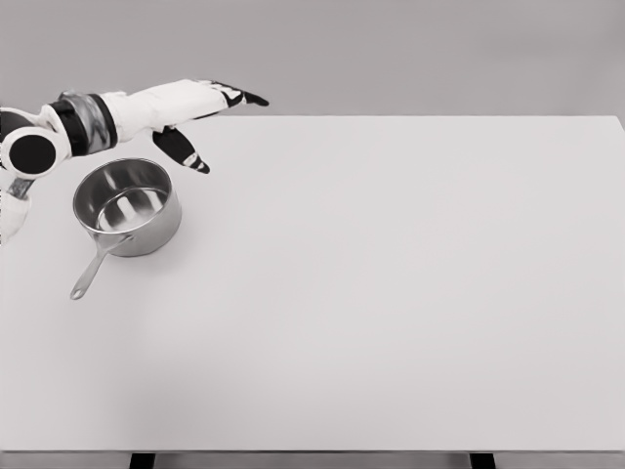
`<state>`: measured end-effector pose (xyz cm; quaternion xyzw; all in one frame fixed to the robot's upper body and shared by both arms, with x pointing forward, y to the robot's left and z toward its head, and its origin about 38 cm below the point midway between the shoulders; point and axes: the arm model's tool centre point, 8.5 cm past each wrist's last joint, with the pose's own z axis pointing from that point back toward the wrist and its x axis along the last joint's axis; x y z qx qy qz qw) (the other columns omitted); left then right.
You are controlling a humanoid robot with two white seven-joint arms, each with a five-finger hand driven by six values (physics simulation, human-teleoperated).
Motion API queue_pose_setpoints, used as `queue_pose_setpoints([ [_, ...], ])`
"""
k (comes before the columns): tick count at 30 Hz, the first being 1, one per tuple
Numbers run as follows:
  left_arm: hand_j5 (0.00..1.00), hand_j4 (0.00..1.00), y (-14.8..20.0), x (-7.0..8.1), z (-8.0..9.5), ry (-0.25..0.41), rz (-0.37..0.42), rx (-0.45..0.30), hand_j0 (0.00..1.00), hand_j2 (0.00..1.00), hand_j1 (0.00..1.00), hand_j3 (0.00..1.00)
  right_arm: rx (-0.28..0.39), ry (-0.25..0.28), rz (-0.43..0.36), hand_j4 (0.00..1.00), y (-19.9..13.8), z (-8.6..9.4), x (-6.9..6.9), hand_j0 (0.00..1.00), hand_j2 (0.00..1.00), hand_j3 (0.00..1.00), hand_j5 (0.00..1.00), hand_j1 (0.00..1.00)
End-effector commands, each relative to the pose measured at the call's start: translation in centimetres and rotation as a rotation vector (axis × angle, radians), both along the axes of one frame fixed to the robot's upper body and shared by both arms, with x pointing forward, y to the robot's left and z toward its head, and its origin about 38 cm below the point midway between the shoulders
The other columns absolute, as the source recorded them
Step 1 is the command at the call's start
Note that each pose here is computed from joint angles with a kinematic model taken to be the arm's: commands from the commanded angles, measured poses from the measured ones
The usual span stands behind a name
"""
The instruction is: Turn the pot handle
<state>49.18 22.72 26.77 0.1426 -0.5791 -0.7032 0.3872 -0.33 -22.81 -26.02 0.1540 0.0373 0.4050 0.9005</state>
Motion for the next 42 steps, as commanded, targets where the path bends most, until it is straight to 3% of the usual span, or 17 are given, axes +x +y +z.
queue_pose_setpoints([
  [1,1.00,1.00,-0.8,-0.2,-0.7,0.014,-0.021,0.010,1.00,1.00,1.00,1.00,0.002,0.005,-0.001,1.00,0.0,0.0,-0.1,1.00,1.00,1.00,1.00,1.00],
  [5,1.00,1.00,-1.8,-1.3,-3.0,0.054,-0.066,0.048,1.00,1.00,1.00,1.00,-0.004,0.006,0.001,1.00,-0.1,0.0,-0.4,1.00,1.00,1.00,1.00,1.00],
  [6,1.00,1.00,-2.6,-2.4,-2.3,0.031,-0.106,0.048,1.00,1.00,1.00,1.00,-0.003,0.007,0.001,1.00,-0.1,0.0,-0.4,1.00,1.00,1.00,1.00,1.00],
  [8,1.00,1.00,-2.1,-6.1,-2.0,0.001,-0.175,0.091,1.00,1.00,1.00,1.00,-0.004,0.006,0.001,1.00,-0.1,0.0,-0.4,1.00,1.00,1.00,1.00,1.00],
  [9,1.00,1.00,-1.3,-7.7,-2.3,0.009,-0.195,0.116,1.00,1.00,1.00,1.00,-0.004,0.006,0.001,1.00,-0.1,0.0,-0.4,1.00,1.00,1.00,1.00,1.00],
  [10,1.00,1.00,0.7,-8.8,-0.7,0.039,-0.220,0.117,1.00,1.00,1.00,1.00,-0.004,0.006,0.000,1.00,-0.1,0.0,-0.4,1.00,1.00,1.00,1.00,1.00],
  [11,1.00,1.00,1.0,-9.2,0.5,0.040,-0.279,0.075,1.00,1.00,1.00,1.00,-0.004,0.006,0.001,1.00,-0.1,0.0,-0.4,1.00,1.00,1.00,1.00,1.00],
  [13,1.00,1.00,1.3,-9.4,0.8,0.033,-0.300,0.108,1.00,1.00,1.00,1.00,-0.004,0.006,0.001,1.00,-0.1,0.0,-0.4,1.00,1.00,1.00,1.00,1.00],
  [14,1.00,1.00,2.8,-9.5,1.8,0.013,-0.295,0.138,1.00,1.00,1.00,1.00,-0.004,0.006,0.001,1.00,-0.1,0.0,-0.4,1.00,1.00,1.00,1.00,1.00],
  [17,1.00,1.00,4.2,-11.3,0.5,0.018,-0.417,0.191,1.00,1.00,1.00,1.00,-0.004,0.006,0.001,1.00,-0.1,0.0,-0.4,1.00,1.00,1.00,1.00,1.00],
  [18,1.00,1.00,5.4,-11.7,-0.2,0.045,-0.393,0.211,1.00,1.00,1.00,1.00,-0.003,0.005,0.001,1.00,0.0,0.0,-0.4,1.00,1.00,1.00,1.00,1.00],
  [19,1.00,1.00,5.6,-11.8,-0.3,0.048,-0.388,0.215,1.00,1.00,1.00,1.00,-0.004,0.006,0.000,1.00,-0.1,0.0,-0.4,1.00,1.00,1.00,1.00,1.00],
  [21,1.00,1.00,6.2,-11.7,-0.9,0.009,-0.393,0.324,1.00,1.00,1.00,1.00,-0.004,0.006,0.000,1.00,-0.1,0.0,-0.4,1.00,1.00,1.00,1.00,1.00],
  [26,1.00,1.00,7.9,-12.3,-1.5,-0.003,-0.404,0.433,1.00,1.00,1.00,1.00,-0.004,0.006,0.000,1.00,-0.1,0.0,-0.4,1.00,1.00,1.00,1.00,1.00],
  [32,1.00,1.00,9.1,-12.8,-2.6,0.027,-0.386,0.471,1.00,1.00,1.00,1.00,-0.004,0.006,0.001,1.00,-0.1,0.0,-0.4,1.00,1.00,1.00,1.00,1.00],
  [42,1.00,1.00,11.8,-12.0,-2.8,0.049,-0.310,0.523,1.00,1.00,1.00,1.00,-0.004,0.006,0.001,1.00,-0.1,0.0,-0.4,1.00,1.00,1.00,1.00,1.00],
])
